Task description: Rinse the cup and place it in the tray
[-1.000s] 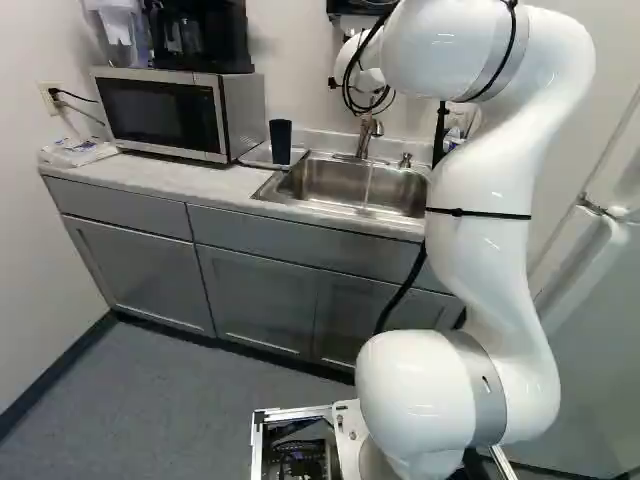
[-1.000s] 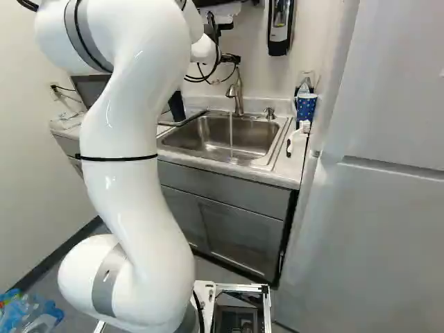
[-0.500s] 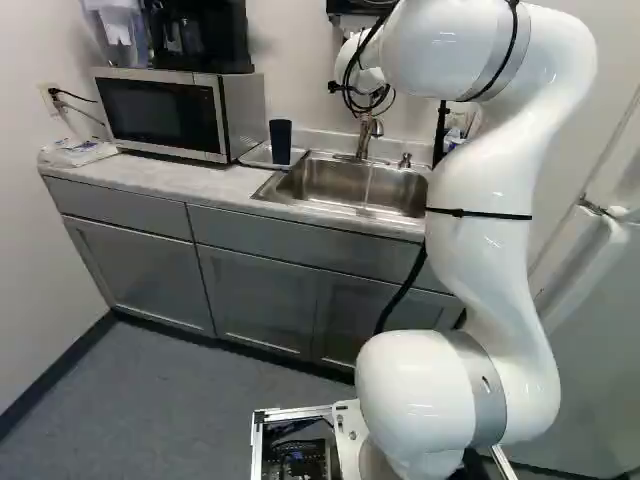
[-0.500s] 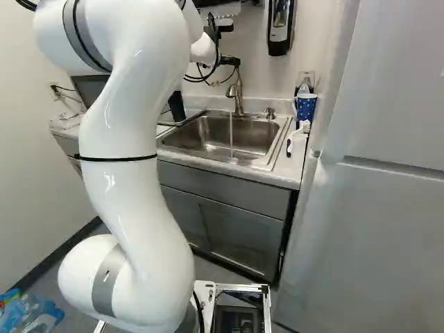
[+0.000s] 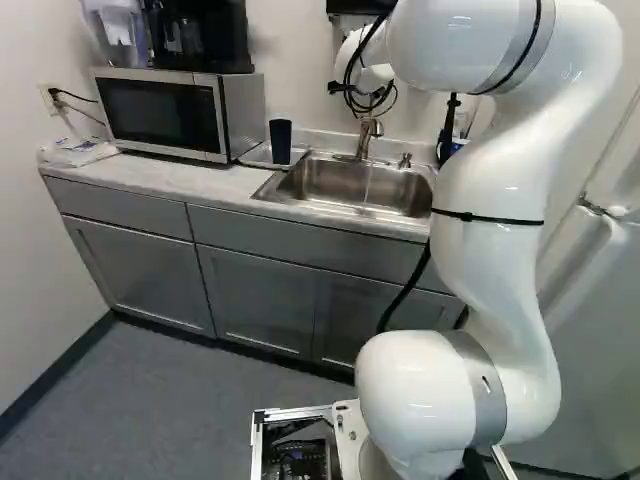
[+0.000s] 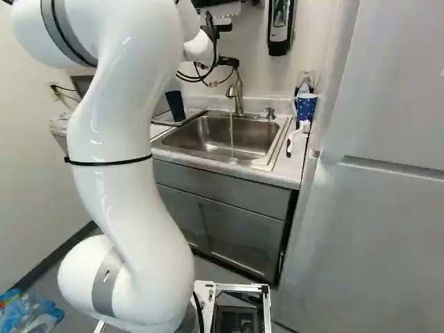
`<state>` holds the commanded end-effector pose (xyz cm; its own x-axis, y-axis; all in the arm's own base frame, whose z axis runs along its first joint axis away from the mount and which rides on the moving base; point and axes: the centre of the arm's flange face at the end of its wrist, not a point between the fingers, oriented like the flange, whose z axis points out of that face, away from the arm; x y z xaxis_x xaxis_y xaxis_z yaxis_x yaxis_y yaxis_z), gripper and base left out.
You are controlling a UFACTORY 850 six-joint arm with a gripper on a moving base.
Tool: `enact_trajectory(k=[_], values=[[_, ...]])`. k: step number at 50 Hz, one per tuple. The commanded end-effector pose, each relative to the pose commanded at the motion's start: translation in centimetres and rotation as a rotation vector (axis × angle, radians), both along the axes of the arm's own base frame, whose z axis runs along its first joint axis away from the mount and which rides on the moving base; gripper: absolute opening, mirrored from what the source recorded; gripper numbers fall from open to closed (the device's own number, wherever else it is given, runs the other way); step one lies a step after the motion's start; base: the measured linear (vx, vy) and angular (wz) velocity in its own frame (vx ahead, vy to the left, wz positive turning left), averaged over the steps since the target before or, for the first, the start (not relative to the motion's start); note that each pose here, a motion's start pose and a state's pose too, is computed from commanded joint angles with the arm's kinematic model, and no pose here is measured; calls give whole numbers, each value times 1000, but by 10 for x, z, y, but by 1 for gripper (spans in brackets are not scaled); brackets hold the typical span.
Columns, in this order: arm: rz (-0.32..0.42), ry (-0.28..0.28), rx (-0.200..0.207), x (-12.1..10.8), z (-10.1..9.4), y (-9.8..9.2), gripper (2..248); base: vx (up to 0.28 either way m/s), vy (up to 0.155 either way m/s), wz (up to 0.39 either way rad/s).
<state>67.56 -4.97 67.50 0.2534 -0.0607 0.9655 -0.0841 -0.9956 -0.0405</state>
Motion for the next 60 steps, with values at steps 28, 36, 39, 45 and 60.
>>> enact_trajectory(k=[28,36,39,45,60], values=[[-2,17,1,-25,2,0,247,0,0,0],[-3,31,2,-32,2,0,247,0,0,0],[-3,38,3,-33,1,1,247,0,0,0],[-3,48,4,-33,0,1,247,0,0,0],[-3,48,4,-33,0,1,247,0,0,0]])
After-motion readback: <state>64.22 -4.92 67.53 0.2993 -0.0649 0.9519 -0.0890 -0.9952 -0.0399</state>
